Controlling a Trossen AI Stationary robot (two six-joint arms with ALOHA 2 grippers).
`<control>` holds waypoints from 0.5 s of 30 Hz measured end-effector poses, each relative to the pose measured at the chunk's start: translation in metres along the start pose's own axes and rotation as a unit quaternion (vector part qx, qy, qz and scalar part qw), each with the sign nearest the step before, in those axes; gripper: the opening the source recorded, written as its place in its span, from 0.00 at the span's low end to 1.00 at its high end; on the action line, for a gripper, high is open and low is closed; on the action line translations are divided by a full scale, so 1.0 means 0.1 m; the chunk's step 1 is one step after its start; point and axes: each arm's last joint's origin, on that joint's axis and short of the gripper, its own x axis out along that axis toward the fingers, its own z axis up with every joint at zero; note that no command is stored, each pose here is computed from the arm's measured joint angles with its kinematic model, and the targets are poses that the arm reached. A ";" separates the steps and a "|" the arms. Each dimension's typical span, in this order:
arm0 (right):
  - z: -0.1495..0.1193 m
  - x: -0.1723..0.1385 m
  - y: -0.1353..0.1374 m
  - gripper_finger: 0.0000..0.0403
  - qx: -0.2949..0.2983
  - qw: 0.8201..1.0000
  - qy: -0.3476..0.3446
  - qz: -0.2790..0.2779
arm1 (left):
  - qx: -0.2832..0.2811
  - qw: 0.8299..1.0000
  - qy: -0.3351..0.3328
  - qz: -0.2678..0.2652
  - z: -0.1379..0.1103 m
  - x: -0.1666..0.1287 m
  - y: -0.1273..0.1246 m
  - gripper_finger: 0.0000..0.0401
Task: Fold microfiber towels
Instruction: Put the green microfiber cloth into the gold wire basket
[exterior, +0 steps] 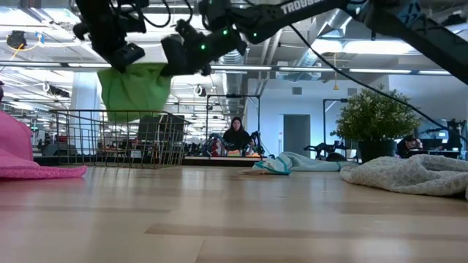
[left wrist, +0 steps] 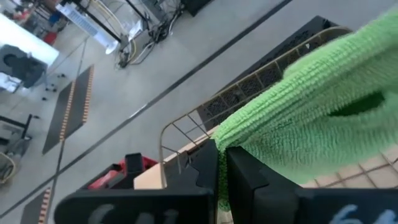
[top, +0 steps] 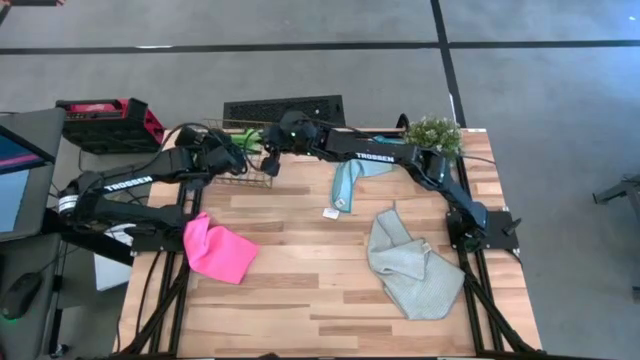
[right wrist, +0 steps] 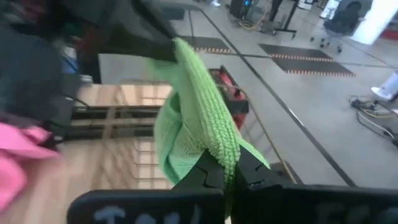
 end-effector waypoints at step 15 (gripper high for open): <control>-0.20 0.06 -0.29 0.03 0.010 0.999 0.035 -0.011 | 0.013 0.999 0.049 -0.006 0.06 0.67 -0.28 0.00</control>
